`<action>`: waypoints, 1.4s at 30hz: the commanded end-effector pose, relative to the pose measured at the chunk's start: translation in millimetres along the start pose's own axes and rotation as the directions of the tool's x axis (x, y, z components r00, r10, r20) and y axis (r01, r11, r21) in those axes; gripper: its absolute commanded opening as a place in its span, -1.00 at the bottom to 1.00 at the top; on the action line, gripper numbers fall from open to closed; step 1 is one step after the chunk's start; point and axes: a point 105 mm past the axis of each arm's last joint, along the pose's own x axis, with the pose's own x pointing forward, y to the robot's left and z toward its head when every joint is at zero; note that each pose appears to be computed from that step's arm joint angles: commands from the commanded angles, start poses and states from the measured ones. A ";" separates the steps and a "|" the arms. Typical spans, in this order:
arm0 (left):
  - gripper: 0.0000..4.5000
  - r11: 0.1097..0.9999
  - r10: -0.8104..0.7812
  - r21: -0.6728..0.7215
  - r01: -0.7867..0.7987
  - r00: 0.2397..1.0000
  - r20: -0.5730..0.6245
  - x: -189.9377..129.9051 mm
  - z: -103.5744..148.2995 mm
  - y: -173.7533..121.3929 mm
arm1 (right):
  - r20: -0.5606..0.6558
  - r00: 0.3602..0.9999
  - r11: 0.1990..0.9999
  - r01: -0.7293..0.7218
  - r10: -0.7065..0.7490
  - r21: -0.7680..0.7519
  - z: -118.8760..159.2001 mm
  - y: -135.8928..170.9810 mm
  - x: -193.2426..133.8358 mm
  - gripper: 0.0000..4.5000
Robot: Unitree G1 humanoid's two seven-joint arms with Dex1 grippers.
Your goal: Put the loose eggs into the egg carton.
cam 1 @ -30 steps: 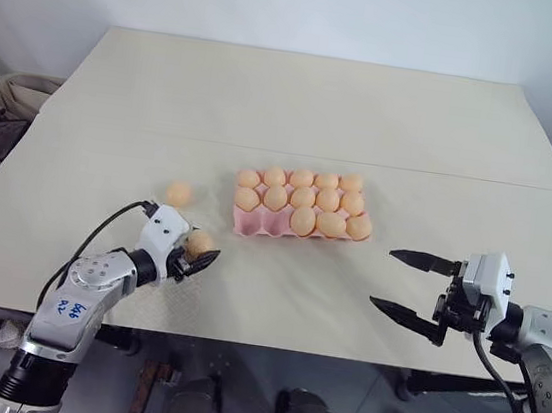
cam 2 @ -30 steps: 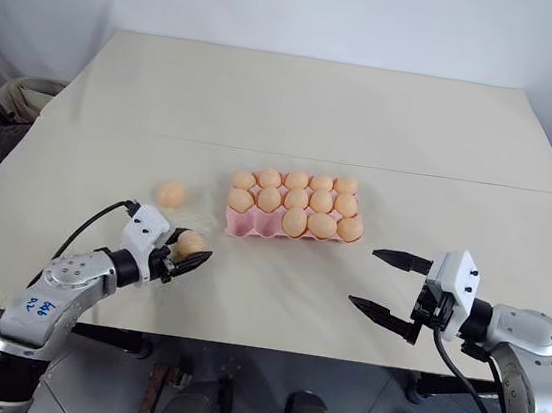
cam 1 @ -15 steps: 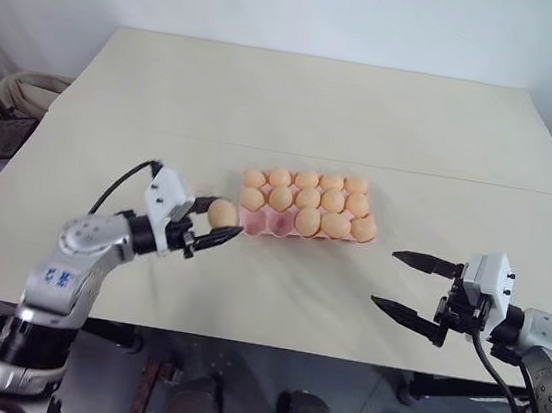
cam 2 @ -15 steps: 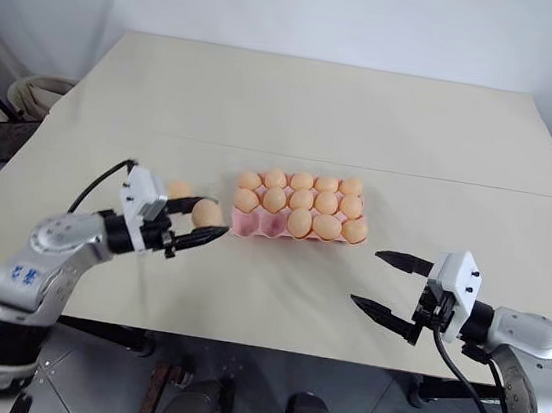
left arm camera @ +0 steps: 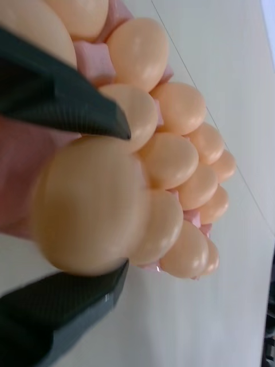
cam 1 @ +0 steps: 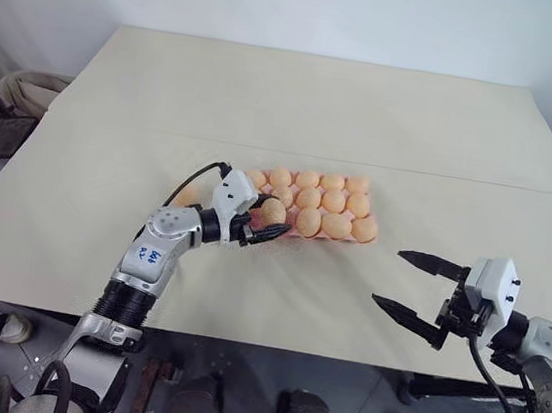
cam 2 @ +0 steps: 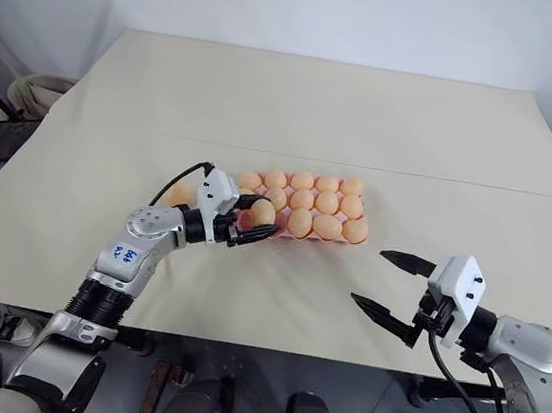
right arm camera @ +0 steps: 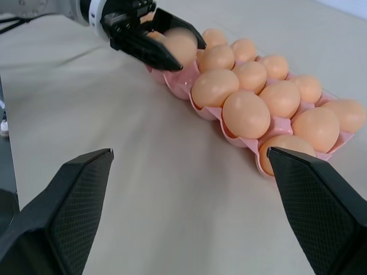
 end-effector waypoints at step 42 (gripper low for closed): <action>0.98 0.813 0.525 -0.070 -0.579 0.779 -0.343 -101.3 -32.9 92.0 | 0.070 0.988 0.990 -0.141 0.141 -0.011 6.5 6.2 24.1 1.00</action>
